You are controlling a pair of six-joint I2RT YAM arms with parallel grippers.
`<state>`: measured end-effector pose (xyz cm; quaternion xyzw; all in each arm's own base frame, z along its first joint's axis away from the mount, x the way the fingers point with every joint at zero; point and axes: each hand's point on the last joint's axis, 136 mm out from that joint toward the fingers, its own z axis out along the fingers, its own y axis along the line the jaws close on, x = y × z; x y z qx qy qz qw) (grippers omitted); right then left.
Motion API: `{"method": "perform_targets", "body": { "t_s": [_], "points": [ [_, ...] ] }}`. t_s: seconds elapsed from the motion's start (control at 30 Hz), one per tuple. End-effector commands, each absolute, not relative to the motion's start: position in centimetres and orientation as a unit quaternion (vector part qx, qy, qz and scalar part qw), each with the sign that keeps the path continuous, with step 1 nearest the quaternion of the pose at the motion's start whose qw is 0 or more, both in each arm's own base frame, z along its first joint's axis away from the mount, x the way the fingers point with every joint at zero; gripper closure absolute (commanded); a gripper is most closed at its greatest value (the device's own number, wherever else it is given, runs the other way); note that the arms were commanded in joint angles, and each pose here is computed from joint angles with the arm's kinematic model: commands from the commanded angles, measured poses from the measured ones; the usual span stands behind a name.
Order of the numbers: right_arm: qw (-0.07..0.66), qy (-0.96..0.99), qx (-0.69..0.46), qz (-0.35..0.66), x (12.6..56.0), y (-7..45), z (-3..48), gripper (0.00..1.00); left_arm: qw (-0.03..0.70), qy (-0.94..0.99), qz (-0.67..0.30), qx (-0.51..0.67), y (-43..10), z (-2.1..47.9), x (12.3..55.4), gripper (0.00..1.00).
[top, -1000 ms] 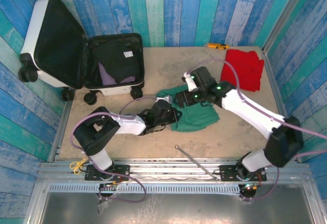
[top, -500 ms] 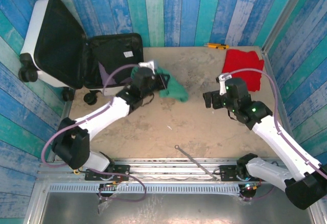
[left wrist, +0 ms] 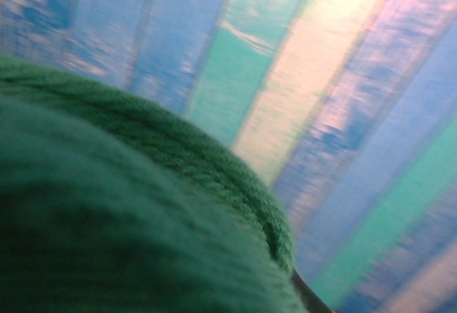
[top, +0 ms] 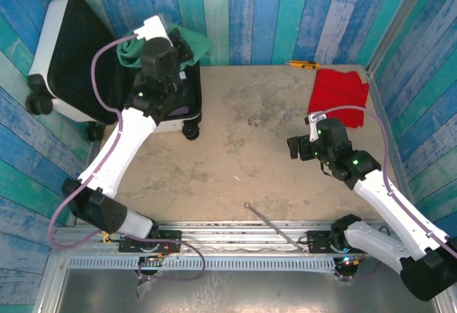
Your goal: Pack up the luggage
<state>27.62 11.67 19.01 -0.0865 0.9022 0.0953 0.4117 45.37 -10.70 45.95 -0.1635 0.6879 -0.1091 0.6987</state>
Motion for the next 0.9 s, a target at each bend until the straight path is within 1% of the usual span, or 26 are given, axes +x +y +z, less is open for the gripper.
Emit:
{"method": "perform_targets", "body": {
  "t_s": [0.0,0.33,0.5,0.67,0.77,0.87],
  "points": [
    [0.396,0.909,-0.088,0.096,26.7,11.3,17.9,0.01,0.723,0.663,-0.009,-0.193,-8.1,47.5,46.7,1.0],
    [0.341,0.93,-0.101,0.094,25.1,11.3,14.1,0.01,0.689,0.679,0.039,-0.251,-3.8,44.3,55.4,1.0],
    [0.322,0.936,-0.108,0.095,24.9,11.6,13.2,0.01,0.68,0.683,0.058,-0.259,-1.4,42.6,59.9,1.0],
    [0.311,0.941,-0.107,0.082,25.1,11.3,12.5,0.0,0.67,0.696,0.042,-0.255,-0.6,40.1,63.9,1.0],
    [0.301,0.944,-0.11,0.074,25.3,11.3,12.2,0.0,0.645,0.717,0.019,-0.265,0.2,36.4,65.4,1.0],
    [0.297,0.946,-0.111,0.071,25.4,11.3,12.1,0.0,0.589,0.748,-0.032,-0.305,1.7,30.7,65.8,1.0]
  ]
}}
